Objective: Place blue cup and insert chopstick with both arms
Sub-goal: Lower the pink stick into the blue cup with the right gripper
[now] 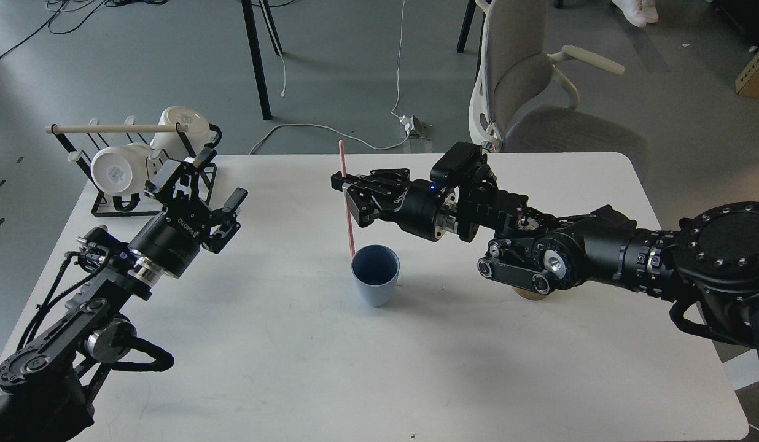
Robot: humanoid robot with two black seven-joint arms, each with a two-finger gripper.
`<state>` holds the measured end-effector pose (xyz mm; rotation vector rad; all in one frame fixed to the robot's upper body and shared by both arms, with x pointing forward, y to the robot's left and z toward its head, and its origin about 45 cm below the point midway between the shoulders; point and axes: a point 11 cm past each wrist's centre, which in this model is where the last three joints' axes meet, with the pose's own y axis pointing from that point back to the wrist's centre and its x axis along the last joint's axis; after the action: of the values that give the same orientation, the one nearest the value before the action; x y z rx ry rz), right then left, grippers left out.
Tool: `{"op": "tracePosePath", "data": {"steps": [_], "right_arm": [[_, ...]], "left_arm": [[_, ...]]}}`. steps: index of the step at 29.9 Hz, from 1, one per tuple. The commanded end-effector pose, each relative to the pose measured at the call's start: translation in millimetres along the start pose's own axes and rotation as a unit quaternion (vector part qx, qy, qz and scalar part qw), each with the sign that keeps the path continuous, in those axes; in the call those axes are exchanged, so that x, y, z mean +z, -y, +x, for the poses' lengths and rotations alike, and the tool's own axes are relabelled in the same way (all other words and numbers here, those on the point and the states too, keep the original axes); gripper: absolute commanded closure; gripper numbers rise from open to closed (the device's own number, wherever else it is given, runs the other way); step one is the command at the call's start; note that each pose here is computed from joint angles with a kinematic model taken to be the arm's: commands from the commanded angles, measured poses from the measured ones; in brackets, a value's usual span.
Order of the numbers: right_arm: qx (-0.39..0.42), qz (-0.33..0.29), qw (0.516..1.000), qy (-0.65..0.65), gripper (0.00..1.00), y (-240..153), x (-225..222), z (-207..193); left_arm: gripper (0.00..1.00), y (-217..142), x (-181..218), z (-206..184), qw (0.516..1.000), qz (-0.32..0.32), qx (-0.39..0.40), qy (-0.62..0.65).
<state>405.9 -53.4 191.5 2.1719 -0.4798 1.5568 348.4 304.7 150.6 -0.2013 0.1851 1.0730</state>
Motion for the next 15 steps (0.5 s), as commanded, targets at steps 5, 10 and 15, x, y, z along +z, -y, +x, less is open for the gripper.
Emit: {"op": "tracePosePath", "data": {"steps": [5,10,15], "right_arm": [[0.039,0.003,0.999,0.023,0.96,5.9,-5.3,22.2],[0.036,0.002,0.999,0.026,0.96,-8.8,1.3,28.4],[0.045,-0.01,0.999,0.019,0.96,-29.3,16.2,50.1]], "left_arm": [[0.05,-1.4,-0.8,2.1,1.0,0.003,0.003,0.001],[0.05,-1.1,-0.5,2.5,1.0,0.002,0.003,0.002],[0.05,-2.7,-3.3,4.6,1.0,0.007,0.007,0.001]]}}
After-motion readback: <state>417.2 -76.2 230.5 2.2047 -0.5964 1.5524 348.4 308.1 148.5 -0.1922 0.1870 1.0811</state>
